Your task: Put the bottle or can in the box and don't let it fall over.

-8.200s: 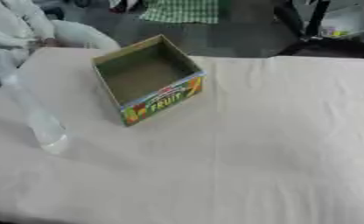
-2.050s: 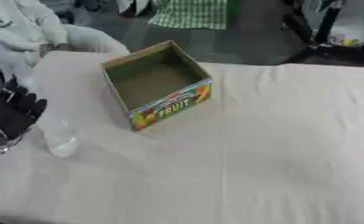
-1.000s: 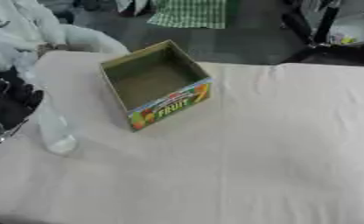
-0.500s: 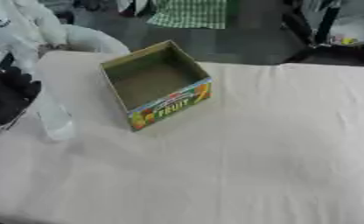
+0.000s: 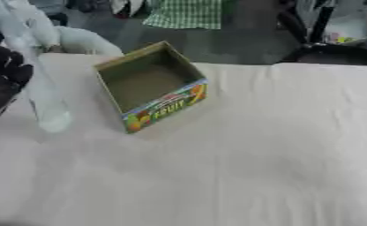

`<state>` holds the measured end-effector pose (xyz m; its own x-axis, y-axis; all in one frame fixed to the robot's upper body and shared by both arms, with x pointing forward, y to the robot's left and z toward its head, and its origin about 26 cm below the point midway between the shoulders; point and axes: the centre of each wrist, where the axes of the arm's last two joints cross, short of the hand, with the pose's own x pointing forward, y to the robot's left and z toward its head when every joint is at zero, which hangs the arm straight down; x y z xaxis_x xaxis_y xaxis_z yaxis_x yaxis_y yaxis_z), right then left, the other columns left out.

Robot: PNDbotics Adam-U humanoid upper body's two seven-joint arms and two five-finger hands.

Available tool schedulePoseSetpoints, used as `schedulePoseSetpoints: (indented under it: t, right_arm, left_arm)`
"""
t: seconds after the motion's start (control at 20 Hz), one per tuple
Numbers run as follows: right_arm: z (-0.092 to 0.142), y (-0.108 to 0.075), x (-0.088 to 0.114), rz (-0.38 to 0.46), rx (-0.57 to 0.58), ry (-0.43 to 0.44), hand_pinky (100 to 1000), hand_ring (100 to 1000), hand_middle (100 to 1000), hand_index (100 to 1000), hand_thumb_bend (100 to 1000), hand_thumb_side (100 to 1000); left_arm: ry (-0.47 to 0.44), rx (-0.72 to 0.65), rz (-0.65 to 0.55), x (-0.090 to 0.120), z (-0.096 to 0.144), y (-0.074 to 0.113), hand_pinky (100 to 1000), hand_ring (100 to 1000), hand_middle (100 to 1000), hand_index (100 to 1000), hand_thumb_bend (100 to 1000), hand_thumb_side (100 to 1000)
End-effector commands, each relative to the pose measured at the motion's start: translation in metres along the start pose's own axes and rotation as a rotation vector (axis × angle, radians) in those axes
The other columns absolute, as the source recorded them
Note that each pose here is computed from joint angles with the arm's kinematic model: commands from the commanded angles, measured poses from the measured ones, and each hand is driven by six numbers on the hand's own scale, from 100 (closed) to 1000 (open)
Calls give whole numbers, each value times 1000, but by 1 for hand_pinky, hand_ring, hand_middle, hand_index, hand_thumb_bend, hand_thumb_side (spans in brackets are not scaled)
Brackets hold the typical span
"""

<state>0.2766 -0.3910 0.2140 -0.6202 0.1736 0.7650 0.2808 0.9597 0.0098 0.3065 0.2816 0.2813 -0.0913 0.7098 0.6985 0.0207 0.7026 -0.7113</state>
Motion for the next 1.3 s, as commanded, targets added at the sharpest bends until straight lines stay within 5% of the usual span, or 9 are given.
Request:
schedulePoseSetpoints:
  t: [0.05, 0.55, 1.3]
  right_arm:
    - [-6, 0, 11, 11, 21, -31, 866, 971, 1000, 1000, 100, 692]
    - [-8, 3, 13, 11, 33, -37, 867, 973, 1000, 1000, 100, 694]
    - [-17, 9, 21, -3, 55, -80, 869, 977, 1000, 1000, 100, 695]
  left_arm:
    - [-31, -62, -46, 15, 4, -17, 100, 341, 240, 798, 280, 1000]
    - [-7, -116, -73, 28, -11, -49, 100, 349, 245, 804, 278, 1000]
    - [-11, -144, -27, 33, -53, -61, 100, 309, 231, 810, 254, 1000]
